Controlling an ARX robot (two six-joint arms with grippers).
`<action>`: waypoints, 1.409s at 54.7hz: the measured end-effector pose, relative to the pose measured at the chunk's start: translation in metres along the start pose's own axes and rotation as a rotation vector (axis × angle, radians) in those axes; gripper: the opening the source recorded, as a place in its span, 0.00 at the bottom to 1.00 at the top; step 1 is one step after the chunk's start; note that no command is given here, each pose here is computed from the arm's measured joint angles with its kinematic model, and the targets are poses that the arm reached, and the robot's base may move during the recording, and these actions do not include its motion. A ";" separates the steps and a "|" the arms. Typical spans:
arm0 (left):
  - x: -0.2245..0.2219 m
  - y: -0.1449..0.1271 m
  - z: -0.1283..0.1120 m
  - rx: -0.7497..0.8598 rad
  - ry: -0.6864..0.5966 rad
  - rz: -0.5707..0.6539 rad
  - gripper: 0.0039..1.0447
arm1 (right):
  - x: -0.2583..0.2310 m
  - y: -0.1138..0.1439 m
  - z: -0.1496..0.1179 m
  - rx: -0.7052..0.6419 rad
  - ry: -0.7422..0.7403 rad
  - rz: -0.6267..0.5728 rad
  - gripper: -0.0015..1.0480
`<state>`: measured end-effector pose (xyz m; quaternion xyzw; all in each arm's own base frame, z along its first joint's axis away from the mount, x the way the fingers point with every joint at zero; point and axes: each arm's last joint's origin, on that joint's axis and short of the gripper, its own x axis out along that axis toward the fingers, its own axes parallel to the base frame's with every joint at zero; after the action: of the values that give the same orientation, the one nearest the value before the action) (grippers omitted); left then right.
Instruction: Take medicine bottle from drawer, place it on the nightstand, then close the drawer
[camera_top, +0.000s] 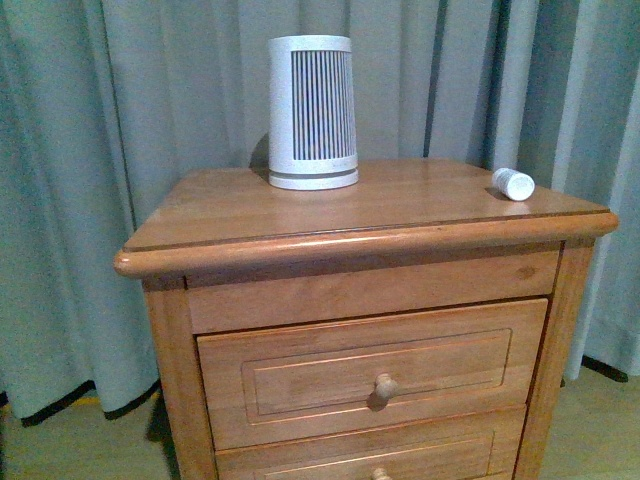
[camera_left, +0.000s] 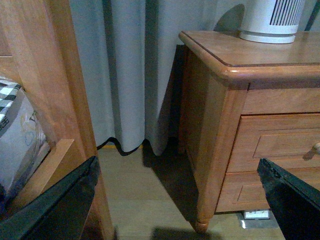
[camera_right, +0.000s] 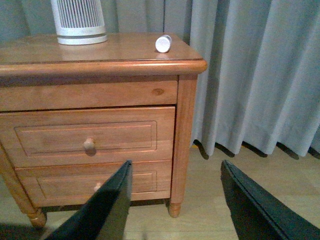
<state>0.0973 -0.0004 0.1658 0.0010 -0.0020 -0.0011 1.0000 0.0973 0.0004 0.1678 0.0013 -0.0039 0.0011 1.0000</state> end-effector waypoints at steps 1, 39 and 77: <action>0.000 0.000 0.000 0.000 0.000 0.000 0.94 | 0.000 0.000 0.000 0.000 0.000 0.000 0.40; 0.000 0.000 0.000 0.000 0.000 0.000 0.94 | 0.000 0.000 0.000 0.000 -0.001 -0.002 0.47; 0.000 0.000 0.000 0.000 0.000 0.000 0.94 | 0.000 0.000 0.000 0.000 -0.001 -0.002 0.93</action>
<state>0.0973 -0.0004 0.1658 0.0010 -0.0020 -0.0011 1.0000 0.0973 0.0002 0.1679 0.0013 -0.0043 0.0004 1.0000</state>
